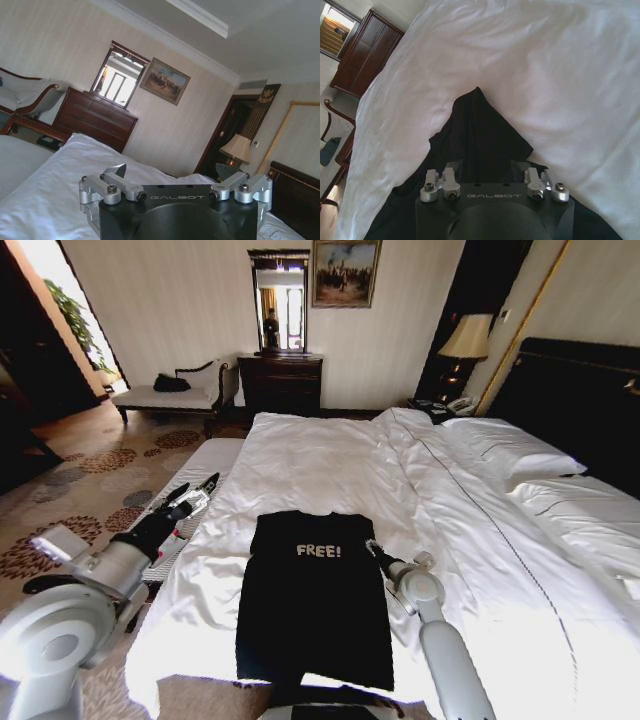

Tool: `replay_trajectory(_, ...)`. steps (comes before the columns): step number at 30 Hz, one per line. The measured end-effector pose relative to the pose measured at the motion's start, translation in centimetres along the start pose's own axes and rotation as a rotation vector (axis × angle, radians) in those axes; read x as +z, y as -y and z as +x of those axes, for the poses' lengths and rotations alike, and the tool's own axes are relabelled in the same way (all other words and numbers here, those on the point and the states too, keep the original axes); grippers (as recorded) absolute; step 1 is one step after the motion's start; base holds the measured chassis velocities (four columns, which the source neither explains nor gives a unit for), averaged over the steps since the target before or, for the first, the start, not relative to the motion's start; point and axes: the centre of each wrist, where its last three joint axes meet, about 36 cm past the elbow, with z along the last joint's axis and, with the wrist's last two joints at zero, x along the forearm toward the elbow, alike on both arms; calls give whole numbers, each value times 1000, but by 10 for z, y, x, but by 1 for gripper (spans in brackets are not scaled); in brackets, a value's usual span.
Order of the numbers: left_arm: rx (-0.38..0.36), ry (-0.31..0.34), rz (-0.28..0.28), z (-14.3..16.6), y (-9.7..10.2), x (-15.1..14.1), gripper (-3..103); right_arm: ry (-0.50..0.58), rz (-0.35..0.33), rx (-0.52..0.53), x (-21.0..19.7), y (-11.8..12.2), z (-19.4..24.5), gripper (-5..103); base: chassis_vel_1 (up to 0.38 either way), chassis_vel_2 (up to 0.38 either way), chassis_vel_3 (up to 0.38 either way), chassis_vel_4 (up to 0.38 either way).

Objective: Fold the clothes on the bed.

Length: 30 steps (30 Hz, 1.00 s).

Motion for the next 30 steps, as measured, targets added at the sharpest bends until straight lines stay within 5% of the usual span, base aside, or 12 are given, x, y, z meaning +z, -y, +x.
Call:
replay_trajectory(10,3,-11,-3,-2,2,4,100,11,8,9,-5,2,1,19,0,0,0,0)
replay_trajectory(14,3,-7,-5,-3,2,3,100,3,11,27,0,6,3,16,0,0,0,0)
replay_trajectory(27,15,-1,-23,-5,4,-1,100,5,15,59,-3,10,-7,70,0,0,0,0)
replay_trajectory(30,20,0,-23,-6,5,-1,100,8,14,61,-4,10,-7,75,0,0,0,0)
